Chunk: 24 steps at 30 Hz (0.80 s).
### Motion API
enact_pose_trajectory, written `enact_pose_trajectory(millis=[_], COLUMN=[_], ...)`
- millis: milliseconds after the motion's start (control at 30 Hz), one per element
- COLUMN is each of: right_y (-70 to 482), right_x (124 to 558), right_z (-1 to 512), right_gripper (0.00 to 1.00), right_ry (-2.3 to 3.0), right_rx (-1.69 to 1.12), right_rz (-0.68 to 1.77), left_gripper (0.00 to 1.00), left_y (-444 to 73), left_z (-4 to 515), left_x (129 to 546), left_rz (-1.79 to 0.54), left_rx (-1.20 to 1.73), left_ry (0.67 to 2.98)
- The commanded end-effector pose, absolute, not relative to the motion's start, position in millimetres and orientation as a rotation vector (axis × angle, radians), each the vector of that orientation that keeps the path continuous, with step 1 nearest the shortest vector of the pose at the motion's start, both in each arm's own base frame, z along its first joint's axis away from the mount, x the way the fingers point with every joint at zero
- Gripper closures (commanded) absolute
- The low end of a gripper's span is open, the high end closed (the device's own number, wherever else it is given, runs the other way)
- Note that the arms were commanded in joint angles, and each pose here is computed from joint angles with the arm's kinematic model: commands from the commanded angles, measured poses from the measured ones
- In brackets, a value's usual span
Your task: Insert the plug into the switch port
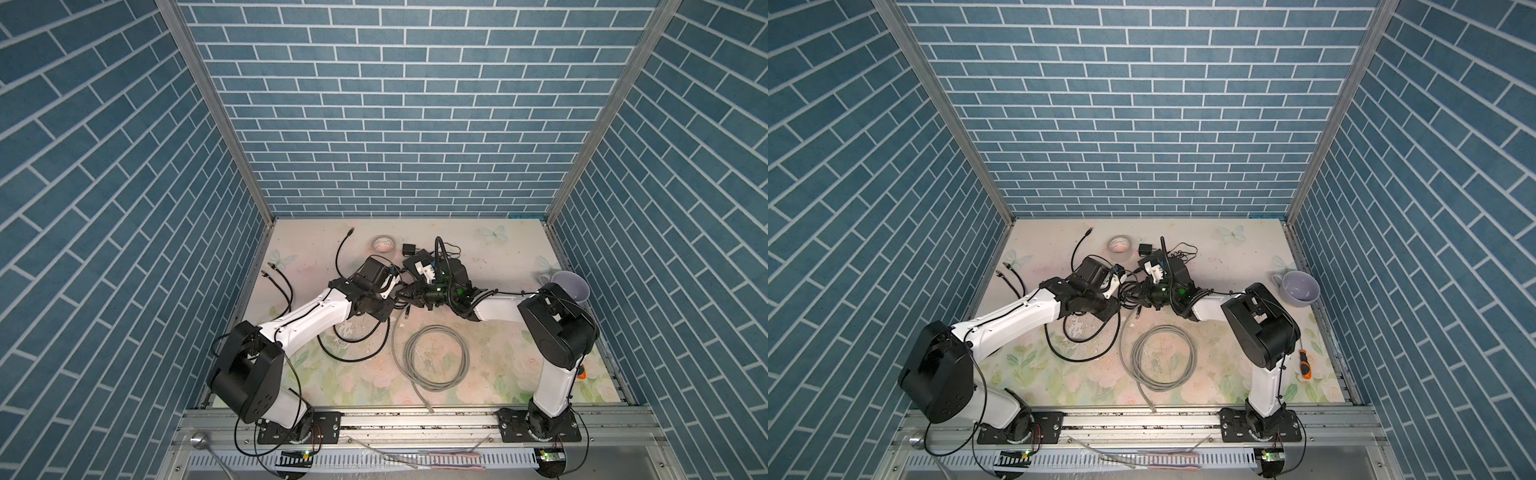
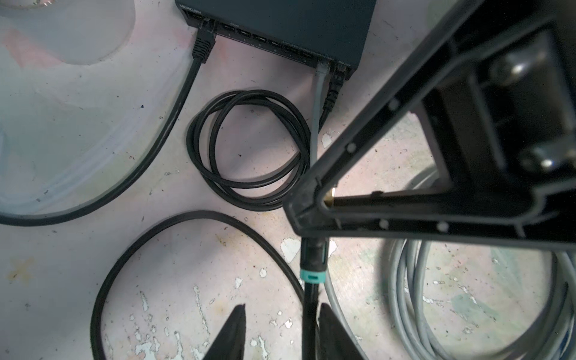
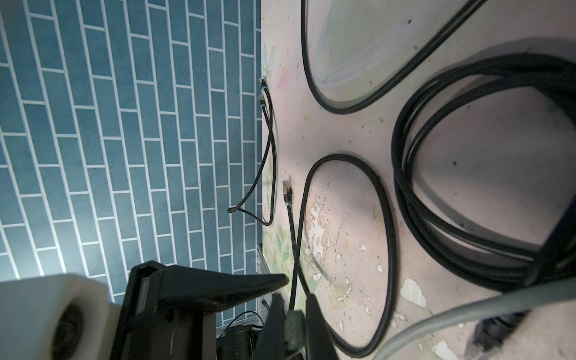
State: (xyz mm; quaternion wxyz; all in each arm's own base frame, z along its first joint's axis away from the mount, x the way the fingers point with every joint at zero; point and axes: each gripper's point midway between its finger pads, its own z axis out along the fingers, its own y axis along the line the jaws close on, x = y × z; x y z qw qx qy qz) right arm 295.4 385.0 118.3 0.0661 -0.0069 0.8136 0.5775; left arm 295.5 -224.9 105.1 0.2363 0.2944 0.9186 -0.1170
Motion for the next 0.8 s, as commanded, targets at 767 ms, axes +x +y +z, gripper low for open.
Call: enact_pose_trajectory(millis=[767], right_y=[382], right_x=[294], right_z=[139], right_gripper=[0.90], right_ry=[2.485], right_rx=[-0.079], right_rz=[1.661], left_gripper=[0.97], left_y=[-247], left_z=[104], left_x=[298], left_rz=[-0.410], left_rx=[0.878], left_ry=[2.472])
